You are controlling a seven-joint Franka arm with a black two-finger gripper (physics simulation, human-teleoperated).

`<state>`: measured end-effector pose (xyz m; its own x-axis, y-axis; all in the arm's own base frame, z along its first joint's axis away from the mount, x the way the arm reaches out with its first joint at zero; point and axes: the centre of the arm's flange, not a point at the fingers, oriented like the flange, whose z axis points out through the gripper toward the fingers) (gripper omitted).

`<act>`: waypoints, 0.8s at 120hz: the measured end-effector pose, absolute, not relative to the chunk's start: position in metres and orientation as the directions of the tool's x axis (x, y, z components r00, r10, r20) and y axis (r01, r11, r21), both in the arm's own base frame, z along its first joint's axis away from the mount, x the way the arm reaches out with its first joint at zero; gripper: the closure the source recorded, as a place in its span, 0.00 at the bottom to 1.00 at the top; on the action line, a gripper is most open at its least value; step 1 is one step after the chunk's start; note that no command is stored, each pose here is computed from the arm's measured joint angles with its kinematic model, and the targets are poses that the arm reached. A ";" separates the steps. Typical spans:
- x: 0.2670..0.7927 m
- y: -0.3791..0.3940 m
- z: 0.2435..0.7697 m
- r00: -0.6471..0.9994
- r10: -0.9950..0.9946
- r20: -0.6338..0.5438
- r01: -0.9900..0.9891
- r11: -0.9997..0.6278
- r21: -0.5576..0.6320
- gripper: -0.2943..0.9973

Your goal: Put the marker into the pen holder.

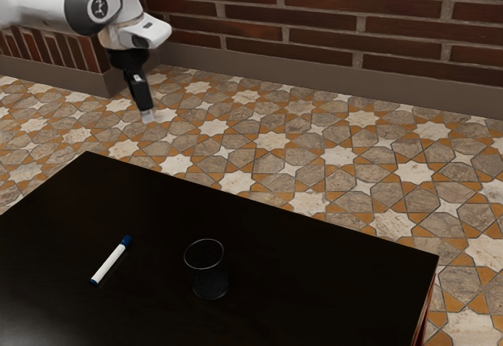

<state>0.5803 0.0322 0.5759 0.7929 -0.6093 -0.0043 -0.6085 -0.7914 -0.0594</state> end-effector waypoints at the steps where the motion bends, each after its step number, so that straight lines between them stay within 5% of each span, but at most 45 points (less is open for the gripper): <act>1: 0.580 0.033 0.576 0.793 -0.609 -0.004 -0.609 -0.791 -0.059 0.23; 40: 0.568 0.013 0.571 0.761 -0.648 -0.010 -0.648 -0.760 -0.043 0.23; 60: 0.515 0.021 0.473 0.804 -0.591 -0.072 -0.586 -0.807 0.075 0.23; 96: 0.497 0.064 0.419 0.902 -0.428 -0.066 -0.426 -0.904 0.042 0.23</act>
